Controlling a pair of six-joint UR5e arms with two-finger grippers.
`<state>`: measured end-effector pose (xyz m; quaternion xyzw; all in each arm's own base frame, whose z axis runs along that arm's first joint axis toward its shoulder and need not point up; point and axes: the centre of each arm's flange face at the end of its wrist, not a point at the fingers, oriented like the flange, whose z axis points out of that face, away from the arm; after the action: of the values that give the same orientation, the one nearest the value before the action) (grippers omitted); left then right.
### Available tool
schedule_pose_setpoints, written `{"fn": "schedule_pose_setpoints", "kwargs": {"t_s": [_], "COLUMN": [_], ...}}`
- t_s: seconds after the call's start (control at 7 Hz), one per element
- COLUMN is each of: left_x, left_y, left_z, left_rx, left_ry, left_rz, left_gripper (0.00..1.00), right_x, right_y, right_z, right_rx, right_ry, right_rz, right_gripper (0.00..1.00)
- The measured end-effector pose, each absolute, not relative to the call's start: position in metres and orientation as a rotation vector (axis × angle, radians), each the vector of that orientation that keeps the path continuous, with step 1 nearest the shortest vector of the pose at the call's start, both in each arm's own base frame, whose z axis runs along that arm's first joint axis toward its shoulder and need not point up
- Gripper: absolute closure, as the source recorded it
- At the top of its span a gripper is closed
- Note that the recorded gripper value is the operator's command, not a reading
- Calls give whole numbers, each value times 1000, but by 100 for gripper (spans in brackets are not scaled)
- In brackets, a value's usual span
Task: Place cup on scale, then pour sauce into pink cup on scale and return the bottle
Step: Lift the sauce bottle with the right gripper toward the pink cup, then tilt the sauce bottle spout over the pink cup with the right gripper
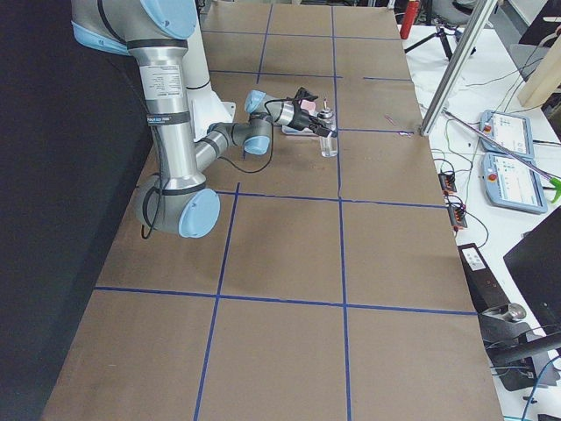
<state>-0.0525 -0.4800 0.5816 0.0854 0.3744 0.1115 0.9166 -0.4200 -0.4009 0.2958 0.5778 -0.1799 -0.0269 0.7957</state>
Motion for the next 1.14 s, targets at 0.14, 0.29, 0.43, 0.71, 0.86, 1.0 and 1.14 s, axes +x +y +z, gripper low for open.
{"fn": "schedule_pose_setpoints", "kwargs": {"t_s": [0.14, 0.29, 0.43, 0.71, 0.86, 1.0, 1.14], "left_x": [-52, -52, -52, -52, -52, -52, -52], "left_y": [-480, -480, -480, -480, -480, -480, -480], "left_z": [582, 582, 583, 583, 583, 583, 583], "left_rx": [175, 174, 173, 172, 172, 172, 171], "left_ry": [770, 770, 770, 771, 771, 771, 771], "left_rz": [228, 228, 228, 227, 227, 227, 227], "left_gripper": [0, 0, 0, 0, 0, 0, 0], "right_x": [-439, -461, -479, -498, -505, -509, -511], "right_y": [-401, -396, -386, -378, -377, -377, -378], "right_z": [272, 253, 248, 256, 263, 267, 268], "right_rx": [1235, 1217, 1208, 1215, 1209, 1204, 1203], "right_ry": [-268, -153, -34, 239, 315, 353, 374], "right_rz": [-109, -172, -257, -473, -536, -566, -581], "right_gripper": [100, 100, 100, 100, 100, 100, 100]}}
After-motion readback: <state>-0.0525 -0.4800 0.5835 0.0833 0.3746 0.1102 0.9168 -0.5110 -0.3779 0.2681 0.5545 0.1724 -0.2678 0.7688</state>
